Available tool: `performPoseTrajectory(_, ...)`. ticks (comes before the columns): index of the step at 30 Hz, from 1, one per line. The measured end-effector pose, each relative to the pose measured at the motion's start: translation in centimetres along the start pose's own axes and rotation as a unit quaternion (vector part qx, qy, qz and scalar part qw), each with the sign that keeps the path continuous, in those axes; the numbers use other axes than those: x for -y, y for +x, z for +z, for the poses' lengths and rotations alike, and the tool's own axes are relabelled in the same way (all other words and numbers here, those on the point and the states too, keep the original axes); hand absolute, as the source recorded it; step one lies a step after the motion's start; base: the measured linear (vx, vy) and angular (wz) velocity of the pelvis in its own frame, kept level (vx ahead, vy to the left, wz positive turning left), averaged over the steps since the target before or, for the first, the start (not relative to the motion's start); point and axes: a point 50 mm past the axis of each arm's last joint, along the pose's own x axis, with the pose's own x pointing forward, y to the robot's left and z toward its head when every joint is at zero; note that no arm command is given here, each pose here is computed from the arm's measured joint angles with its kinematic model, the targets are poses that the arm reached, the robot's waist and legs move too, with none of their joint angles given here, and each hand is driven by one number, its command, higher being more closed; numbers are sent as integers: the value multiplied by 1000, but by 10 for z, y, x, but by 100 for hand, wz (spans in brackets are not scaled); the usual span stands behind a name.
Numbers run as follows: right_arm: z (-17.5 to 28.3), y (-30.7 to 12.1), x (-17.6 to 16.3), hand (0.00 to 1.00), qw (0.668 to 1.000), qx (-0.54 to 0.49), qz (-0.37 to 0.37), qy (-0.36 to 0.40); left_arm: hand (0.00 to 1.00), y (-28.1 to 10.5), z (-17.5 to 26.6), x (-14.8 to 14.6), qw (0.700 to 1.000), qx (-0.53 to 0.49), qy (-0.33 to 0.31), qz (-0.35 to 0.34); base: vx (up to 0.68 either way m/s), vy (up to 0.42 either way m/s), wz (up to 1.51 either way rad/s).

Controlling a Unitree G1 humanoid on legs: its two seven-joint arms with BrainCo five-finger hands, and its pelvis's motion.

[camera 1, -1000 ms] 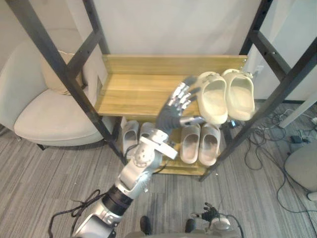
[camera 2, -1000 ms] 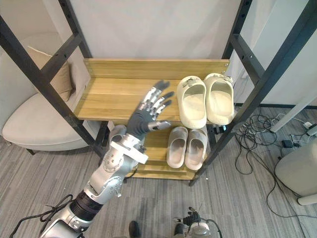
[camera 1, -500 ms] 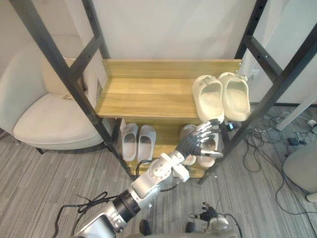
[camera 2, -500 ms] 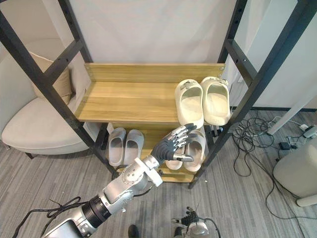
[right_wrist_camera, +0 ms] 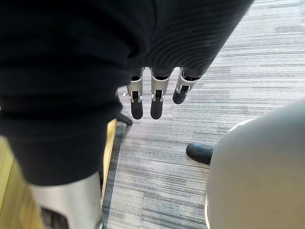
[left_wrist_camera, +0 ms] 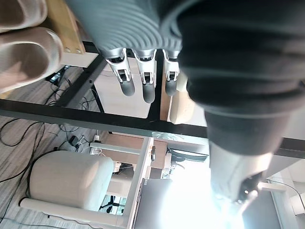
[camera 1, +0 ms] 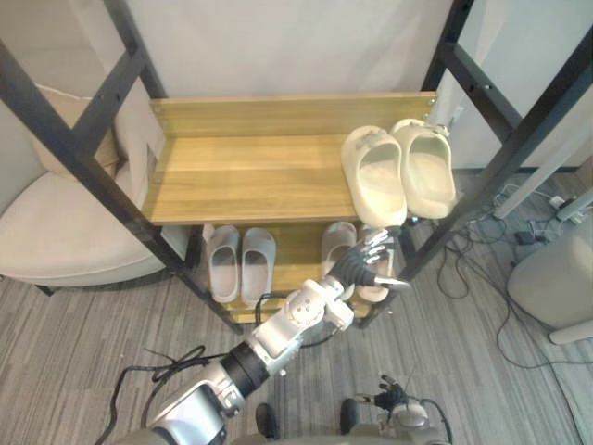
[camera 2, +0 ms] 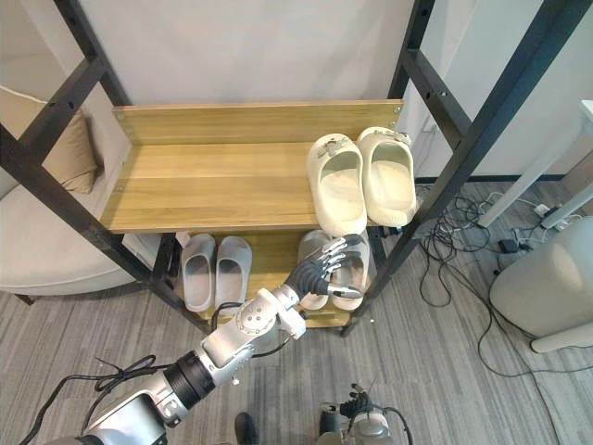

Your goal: Organize the slippers on the shoe rack

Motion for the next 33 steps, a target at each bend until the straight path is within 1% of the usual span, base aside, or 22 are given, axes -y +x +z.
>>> performPoseTrajectory(5,2,0,1,0,1000,1,-6,16,0,7,4,-1,1000,4,8,2,-45,-4,-4)
performPoseTrajectory(12,5,0,3,0,999,10,-16,38,0,16,17,5,1000,25,7,0,-20,-1,-5)
performPoseTrajectory(27,7,0,4,0,998,10,-25,54,0,19,16,5,1000,22,6,1,-15,-6,2)
performPoseTrajectory(30,9,0,2,0,999,13,-20,44,0,16,17,9,999,26,-15,-11,-45,-10,4)
performPoseTrajectory(33,11,1,2,0,999,17,-16,32,0,9,22,20,997,44,-46,-33,-23,-15,14)
